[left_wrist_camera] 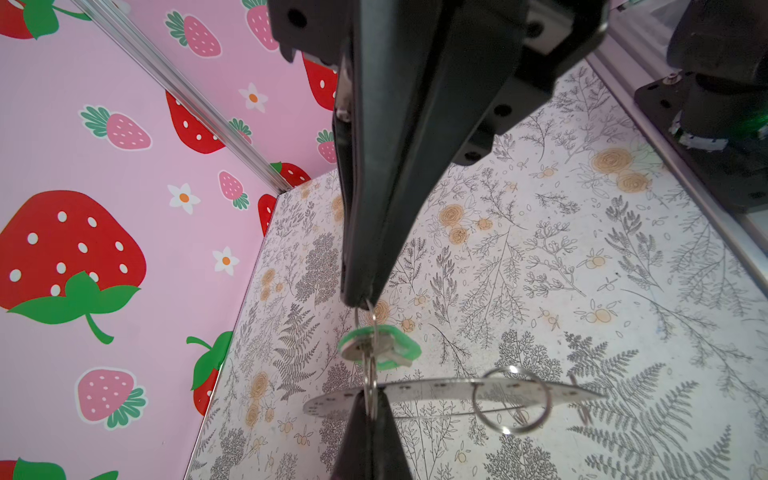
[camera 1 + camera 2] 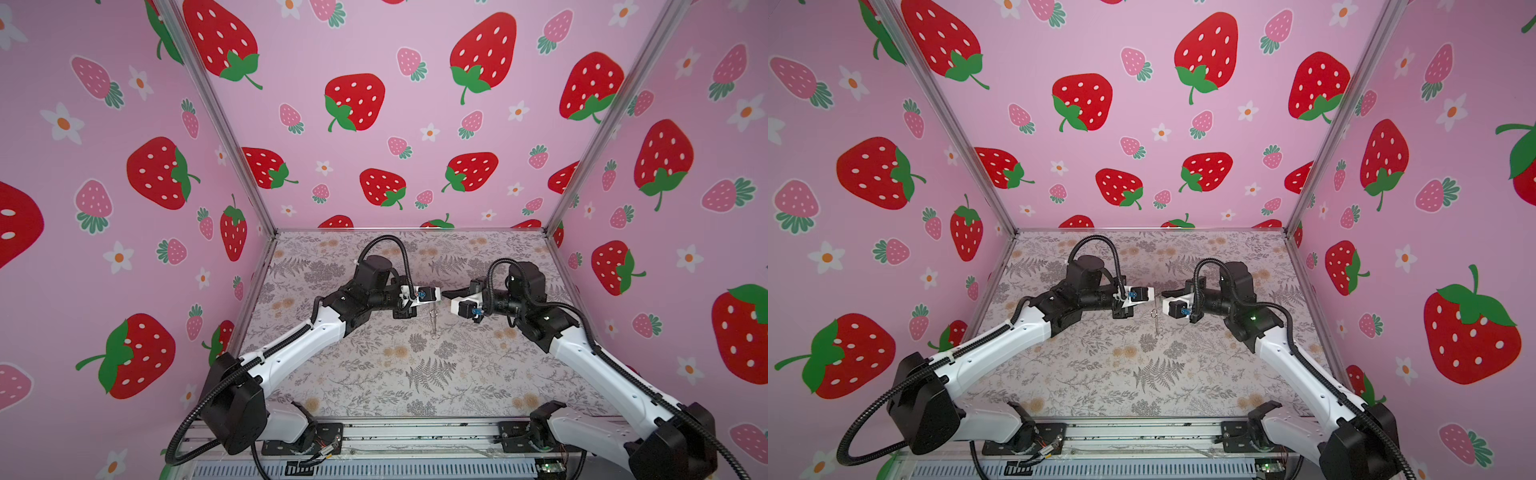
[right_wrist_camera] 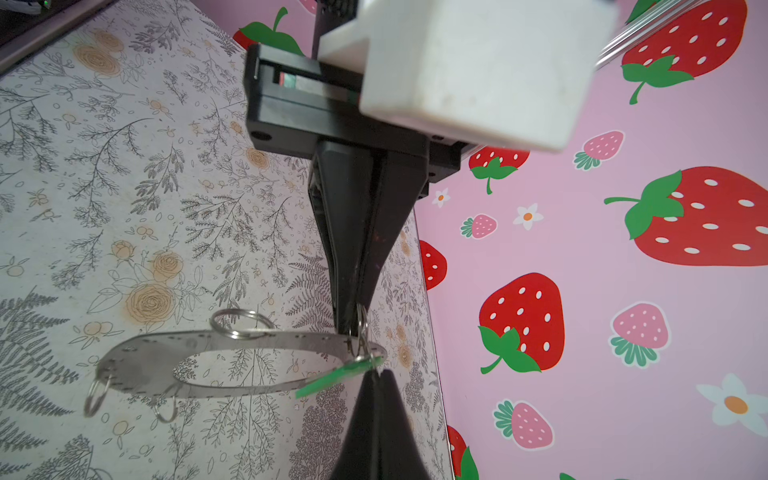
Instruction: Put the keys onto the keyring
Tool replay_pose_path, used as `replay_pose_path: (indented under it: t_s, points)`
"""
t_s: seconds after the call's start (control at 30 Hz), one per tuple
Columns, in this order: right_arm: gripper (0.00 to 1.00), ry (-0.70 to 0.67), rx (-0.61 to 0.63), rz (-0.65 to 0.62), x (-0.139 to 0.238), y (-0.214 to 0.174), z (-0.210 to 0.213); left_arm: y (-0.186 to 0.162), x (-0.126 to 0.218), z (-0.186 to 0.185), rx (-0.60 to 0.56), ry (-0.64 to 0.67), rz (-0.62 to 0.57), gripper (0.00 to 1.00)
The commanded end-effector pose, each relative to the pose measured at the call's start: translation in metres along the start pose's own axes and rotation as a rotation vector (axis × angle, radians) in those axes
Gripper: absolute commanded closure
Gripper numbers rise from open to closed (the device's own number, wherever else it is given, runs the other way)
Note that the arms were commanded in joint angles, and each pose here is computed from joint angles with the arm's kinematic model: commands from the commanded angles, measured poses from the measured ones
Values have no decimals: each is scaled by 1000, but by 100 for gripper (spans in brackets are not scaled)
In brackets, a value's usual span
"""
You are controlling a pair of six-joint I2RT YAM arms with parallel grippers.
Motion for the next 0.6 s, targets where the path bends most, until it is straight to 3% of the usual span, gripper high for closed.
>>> replay_pose_path:
  t_s: [0.0,0.57]
  points:
    - [100,5,4,-16,-1,4,-2,18,5,5,-46,15,-58,100]
    - [100,-8,-5,-27,-4,5,-5,17,6,-2,-64,-55,-92,100]
Point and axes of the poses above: each gripper's point midway between its finger pads, its own x axis back along the fingers, its own z axis along the line the jaws close on, y = z × x, the point moved 10 cm from there along x, back along the fingers, and after that the axes turned 15 degrees about x, right-handed, at the moved point
